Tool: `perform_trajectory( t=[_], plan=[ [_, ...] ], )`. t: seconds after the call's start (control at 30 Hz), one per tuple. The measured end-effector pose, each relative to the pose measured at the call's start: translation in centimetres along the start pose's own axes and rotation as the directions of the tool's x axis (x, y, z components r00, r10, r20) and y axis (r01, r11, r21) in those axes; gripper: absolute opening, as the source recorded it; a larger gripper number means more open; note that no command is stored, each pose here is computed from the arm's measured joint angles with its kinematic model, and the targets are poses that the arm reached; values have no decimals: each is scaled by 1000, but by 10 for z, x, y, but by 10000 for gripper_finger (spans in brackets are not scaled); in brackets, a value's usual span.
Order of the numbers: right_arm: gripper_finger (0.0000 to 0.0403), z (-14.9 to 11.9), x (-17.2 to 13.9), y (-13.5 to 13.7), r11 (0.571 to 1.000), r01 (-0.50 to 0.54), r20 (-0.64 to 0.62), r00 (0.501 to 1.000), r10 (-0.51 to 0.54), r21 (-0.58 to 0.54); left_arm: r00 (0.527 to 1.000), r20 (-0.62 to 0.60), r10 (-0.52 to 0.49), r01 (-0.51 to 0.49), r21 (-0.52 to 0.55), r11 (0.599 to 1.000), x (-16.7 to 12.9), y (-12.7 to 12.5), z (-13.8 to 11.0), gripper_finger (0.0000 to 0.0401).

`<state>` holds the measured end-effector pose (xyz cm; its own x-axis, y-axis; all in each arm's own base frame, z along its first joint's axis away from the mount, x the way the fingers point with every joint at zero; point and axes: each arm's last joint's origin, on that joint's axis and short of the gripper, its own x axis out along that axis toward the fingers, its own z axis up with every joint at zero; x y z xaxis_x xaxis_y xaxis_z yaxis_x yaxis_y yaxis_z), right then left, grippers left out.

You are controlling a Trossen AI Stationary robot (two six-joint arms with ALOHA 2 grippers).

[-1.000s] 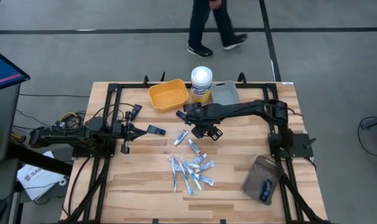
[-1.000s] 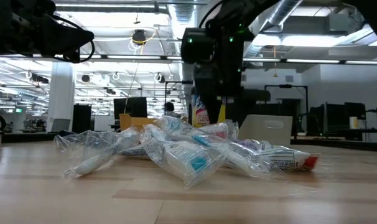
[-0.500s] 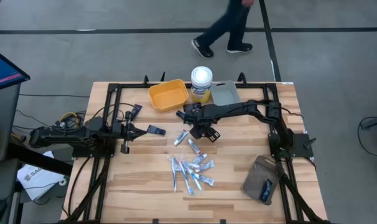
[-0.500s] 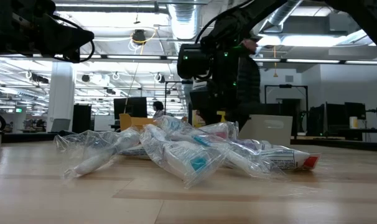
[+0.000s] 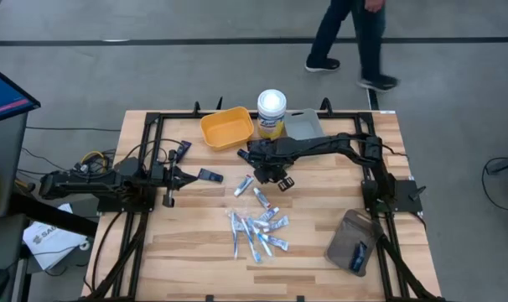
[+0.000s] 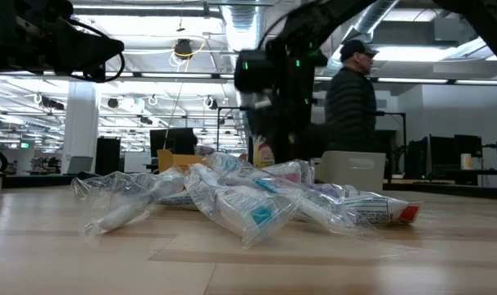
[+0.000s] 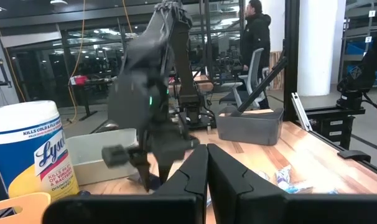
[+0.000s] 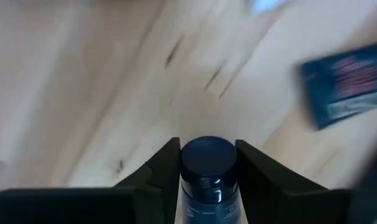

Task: Pick & Place Travel size toiletries
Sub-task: Put the blue shaving butter into the black bin

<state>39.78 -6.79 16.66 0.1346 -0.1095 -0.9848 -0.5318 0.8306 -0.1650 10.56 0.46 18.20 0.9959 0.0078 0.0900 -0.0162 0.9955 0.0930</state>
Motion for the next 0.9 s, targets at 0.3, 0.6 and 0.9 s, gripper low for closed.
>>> perform_trajectory(
  t=[0.3, 0.6, 0.9],
  plan=[
    [114, 5, -148, 3, 948, 105, 347, 914, -211, 300, 1000, 1, 0, 0, 0, 1000, 0, 0, 0, 0],
    [114, -20, -253, 86, 855, -104, 537, 814, -221, 509, 1000, 16, 1, -2, 63, 998, 0, 0, 2, 0],
    [118, -32, -266, 187, 669, -153, 319, 938, -133, 728, 1000, 29, 3, -5, 64, 998, 0, 0, 3, 0]
  ],
)
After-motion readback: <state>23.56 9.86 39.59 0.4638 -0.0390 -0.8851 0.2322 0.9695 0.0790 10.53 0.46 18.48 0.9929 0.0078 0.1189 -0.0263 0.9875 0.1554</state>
